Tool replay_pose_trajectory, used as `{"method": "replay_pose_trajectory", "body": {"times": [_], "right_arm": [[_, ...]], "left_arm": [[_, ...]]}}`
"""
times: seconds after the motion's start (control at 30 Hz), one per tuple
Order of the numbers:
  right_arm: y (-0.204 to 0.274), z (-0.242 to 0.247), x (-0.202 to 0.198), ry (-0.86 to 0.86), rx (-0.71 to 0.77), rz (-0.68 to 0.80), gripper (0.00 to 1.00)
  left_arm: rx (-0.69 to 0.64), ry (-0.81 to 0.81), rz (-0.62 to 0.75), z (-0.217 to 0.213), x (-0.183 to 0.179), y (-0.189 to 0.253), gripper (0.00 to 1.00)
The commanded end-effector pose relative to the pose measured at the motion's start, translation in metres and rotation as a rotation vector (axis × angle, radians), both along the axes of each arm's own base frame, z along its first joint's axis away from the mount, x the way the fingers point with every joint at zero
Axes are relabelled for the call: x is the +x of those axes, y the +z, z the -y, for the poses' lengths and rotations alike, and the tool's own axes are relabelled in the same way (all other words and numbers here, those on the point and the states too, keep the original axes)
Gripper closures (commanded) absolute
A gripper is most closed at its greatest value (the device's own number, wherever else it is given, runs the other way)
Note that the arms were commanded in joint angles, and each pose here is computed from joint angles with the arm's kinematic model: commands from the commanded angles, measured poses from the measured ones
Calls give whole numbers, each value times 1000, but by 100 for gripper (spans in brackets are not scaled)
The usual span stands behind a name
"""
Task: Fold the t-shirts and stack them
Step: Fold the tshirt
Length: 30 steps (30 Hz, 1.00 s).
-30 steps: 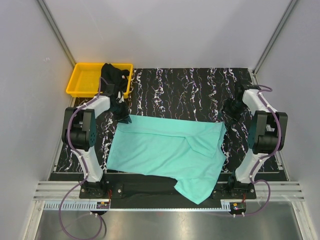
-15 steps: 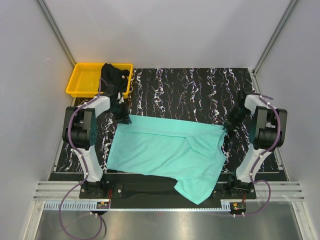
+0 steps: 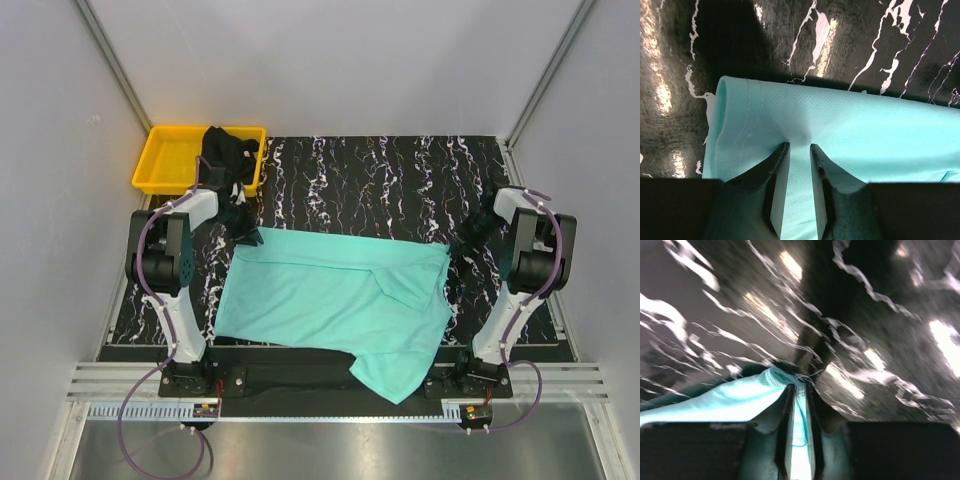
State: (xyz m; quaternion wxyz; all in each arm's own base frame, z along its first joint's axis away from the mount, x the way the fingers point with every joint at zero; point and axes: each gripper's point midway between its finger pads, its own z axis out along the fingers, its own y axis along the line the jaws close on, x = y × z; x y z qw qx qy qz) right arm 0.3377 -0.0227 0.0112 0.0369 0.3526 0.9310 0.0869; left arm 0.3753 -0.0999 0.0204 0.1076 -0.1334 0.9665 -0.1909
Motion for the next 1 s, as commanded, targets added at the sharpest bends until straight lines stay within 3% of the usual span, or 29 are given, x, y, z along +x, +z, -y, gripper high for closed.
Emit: {"method": "replay_pose_trajectory", "body": {"times": [0.0, 0.2, 0.3, 0.33, 0.43, 0.53, 0.7, 0.87, 0.97], "right_arm": [[-11, 0, 35, -24, 31, 65, 81], [-10, 8, 67, -36, 23, 73, 80], [17, 28, 67, -4, -87, 35, 70], [29, 31, 68, 9, -115, 51, 63], [68, 35, 55, 37, -180, 117, 54], [93, 8, 37, 90, -150, 187, 46], [107, -113, -4, 421, -36, 272, 41], [78, -178, -53, 537, 99, 245, 41], [67, -188, -71, 560, 99, 228, 48]], "left_arm": [[43, -7, 11, -12, 10, -12, 69], [16, -30, 28, -7, 17, -6, 65], [12, -29, 76, -5, 12, 17, 60], [2, -30, 124, -4, 12, 37, 59], [-21, -45, 153, 3, -7, 56, 55], [-28, -81, 240, 14, -31, 89, 52], [-24, -104, 255, 23, -65, 97, 50], [-43, -99, 249, 28, -74, 99, 52], [-85, -84, 241, 35, -79, 103, 54]]}}
